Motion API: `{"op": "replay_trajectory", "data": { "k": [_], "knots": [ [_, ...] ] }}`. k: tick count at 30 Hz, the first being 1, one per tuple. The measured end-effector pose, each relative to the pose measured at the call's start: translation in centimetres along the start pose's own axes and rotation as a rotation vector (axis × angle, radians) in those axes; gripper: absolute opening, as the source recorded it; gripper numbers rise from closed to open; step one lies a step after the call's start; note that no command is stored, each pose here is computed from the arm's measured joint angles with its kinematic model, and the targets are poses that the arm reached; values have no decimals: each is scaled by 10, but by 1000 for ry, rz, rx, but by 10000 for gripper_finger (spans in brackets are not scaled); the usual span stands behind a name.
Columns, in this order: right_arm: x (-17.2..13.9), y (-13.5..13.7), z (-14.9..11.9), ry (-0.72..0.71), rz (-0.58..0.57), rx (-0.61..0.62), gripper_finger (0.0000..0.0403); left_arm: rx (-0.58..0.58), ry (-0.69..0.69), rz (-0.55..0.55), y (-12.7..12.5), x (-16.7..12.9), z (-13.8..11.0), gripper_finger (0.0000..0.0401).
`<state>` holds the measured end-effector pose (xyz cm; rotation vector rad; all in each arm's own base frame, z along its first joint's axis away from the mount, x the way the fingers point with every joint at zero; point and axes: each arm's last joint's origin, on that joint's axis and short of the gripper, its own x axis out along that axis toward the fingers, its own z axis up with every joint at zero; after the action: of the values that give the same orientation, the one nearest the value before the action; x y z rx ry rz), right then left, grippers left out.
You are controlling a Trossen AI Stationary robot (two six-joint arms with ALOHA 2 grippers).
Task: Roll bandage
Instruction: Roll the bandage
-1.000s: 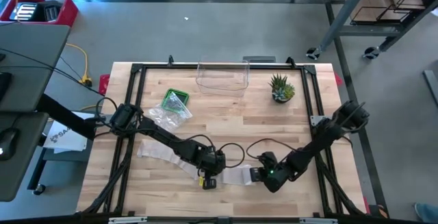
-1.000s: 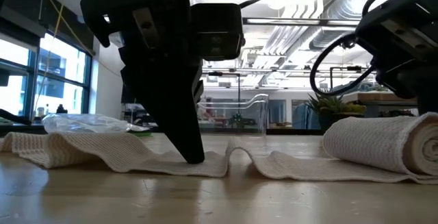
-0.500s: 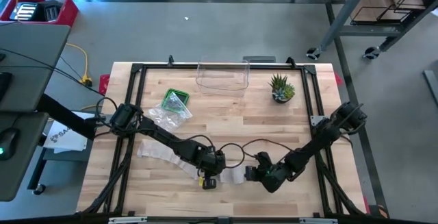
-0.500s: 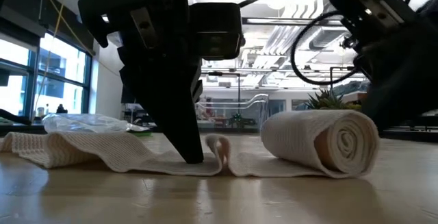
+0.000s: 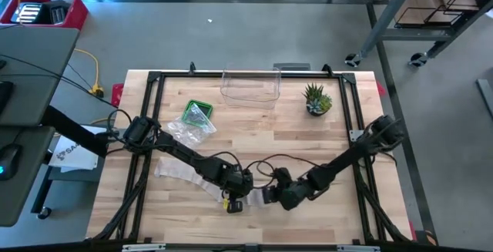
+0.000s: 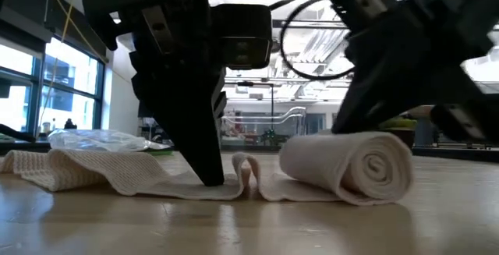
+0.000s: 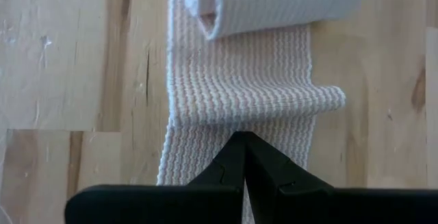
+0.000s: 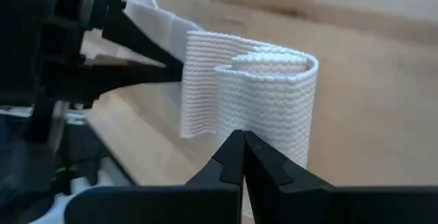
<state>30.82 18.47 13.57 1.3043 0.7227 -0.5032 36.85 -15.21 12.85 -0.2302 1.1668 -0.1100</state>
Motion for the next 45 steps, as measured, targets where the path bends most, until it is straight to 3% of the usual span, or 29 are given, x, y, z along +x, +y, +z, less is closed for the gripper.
{"op": "replay_trajectory", "data": {
  "k": [9,17,24,28,31,37,42,45],
  "knots": [
    [1,31,15,-18,65,-106,0,-7,0,-1,-2,-16,0,0],
    [-4,34,16,-11,51,-161,0,-39,65,30,-8,-27,-10,0],
    [-44,26,22,-20,-124,-220,0,-3,88,115,-20,-54,-25,0],
    [-62,11,24,4,-205,-214,0,-54,101,195,-6,-69,-47,0],
    [-63,-1,22,62,-144,-166,0,-129,60,196,9,-83,-63,0],
    [-54,0,12,119,163,-80,0,-205,66,162,31,-94,-105,0],
    [-39,21,12,99,182,-121,0,-314,142,180,43,-90,-140,0],
    [-26,30,20,72,125,-129,0,-347,157,183,45,-88,-149,0]
  ]
}}
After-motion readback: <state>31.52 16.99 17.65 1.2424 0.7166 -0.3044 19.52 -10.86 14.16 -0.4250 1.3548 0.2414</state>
